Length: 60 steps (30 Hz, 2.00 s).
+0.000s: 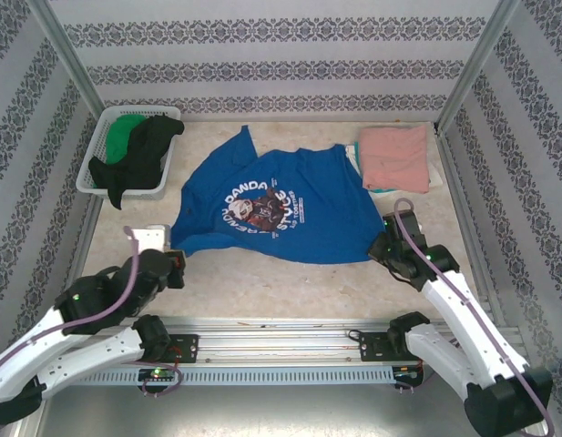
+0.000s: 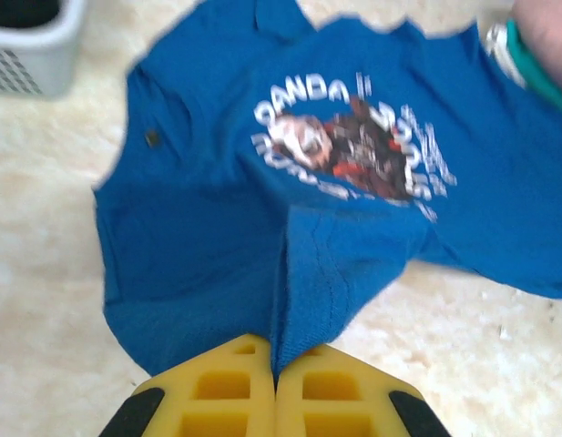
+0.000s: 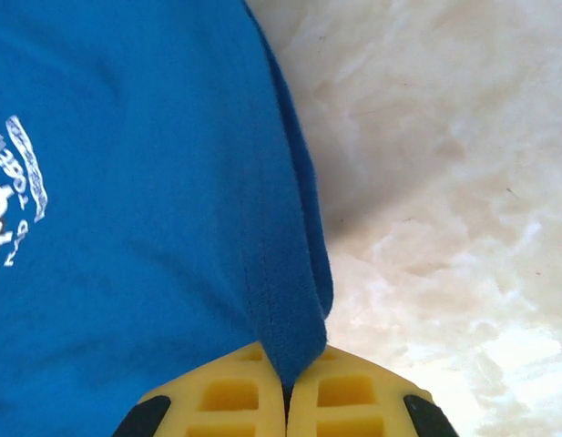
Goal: Fold and stack the t-shirts
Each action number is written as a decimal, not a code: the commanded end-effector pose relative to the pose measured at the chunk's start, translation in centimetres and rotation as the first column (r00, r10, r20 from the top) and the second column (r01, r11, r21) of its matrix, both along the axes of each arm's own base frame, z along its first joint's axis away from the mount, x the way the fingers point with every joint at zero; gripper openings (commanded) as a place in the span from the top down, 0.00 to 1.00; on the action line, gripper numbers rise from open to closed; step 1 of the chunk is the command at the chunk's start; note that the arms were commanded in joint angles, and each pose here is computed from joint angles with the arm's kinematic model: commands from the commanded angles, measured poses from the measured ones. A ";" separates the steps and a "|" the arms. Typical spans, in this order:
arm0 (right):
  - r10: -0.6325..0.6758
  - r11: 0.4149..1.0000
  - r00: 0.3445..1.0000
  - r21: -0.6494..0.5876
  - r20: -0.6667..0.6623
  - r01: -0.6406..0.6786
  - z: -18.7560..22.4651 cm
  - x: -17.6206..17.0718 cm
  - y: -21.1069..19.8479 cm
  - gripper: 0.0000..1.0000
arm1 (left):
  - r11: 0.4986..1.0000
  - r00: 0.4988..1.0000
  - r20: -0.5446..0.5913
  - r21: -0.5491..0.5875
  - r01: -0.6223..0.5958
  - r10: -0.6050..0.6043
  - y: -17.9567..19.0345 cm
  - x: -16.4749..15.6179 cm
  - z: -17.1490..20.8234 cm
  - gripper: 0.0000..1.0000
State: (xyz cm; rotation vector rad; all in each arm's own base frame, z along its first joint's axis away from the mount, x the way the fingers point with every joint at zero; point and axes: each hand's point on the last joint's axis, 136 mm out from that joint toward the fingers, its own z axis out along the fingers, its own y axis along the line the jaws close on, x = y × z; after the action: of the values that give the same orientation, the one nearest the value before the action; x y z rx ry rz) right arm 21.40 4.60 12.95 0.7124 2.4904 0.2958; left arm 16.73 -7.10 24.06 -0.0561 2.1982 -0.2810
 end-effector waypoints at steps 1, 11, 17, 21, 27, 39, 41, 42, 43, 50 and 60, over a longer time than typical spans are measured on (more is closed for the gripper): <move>0.009 0.999 0.998 -0.035 -0.059 -0.011 -0.1 -1.7 -0.6 1.00 | 0.987 0.998 0.070 0.162 -0.014 0.003 2.1 0.4 1.2 1.00; 0.036 0.998 0.999 -0.047 -0.026 -0.037 2.1 0.4 0.0 1.00 | 0.946 0.973 0.222 0.325 -0.009 -0.067 1.1 3.0 5.2 1.00; 0.072 0.996 0.995 -0.053 -0.064 -0.076 1.1 6.2 1.5 1.00 | 0.904 0.988 0.143 0.428 -0.002 -0.066 -0.8 7.1 3.1 1.00; 0.103 0.992 0.989 -0.062 -0.107 -0.110 0.0 9.8 2.4 1.00 | 0.957 0.997 0.017 0.283 0.064 -0.072 -1.3 11.2 0.1 1.00; 0.119 0.983 0.970 -0.114 -0.211 -0.146 -3.4 13.2 2.5 1.00 | 0.969 0.986 -0.151 0.224 0.102 -0.069 -1.4 15.7 -5.6 1.00; 0.253 0.918 0.941 -0.251 -0.224 -0.307 -2.9 19.6 3.2 0.59 | 0.983 0.944 -0.323 0.140 0.120 -0.069 -0.5 21.6 -11.8 1.00; 0.291 0.888 0.940 -0.314 -0.179 -0.335 -1.4 21.4 3.8 0.48 | 0.982 0.940 -0.332 0.139 0.126 -0.073 -0.6 21.8 -12.1 1.00; 0.301 0.878 0.940 -0.338 -0.161 -0.339 -1.1 22.4 4.0 0.45 | 0.982 0.940 -0.334 0.141 0.126 -0.072 -0.6 21.9 -12.2 1.00; 0.300 0.874 0.942 -0.350 -0.153 -0.336 -1.0 23.6 3.9 0.45 | 0.982 0.940 -0.334 0.142 0.124 -0.071 -0.6 22.0 -12.3 1.00; 0.297 0.870 0.924 -0.331 -0.240 -0.365 -3.9 29.5 3.2 0.62 | 0.982 0.931 -0.354 0.129 0.140 -0.086 -0.9 22.6 -13.1 1.00; 0.231 0.879 0.918 -0.334 -0.323 -0.339 -7.5 32.9 -0.1 0.71 | 0.979 0.916 -0.391 0.129 0.156 -0.095 -0.7 22.4 -14.4 1.00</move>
State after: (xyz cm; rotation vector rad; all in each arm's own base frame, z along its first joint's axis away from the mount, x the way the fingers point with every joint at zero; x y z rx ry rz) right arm 54.61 6.05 5.29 0.2315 2.7648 -0.1340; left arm 38.03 -7.85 8.94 0.1116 2.6471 -0.1645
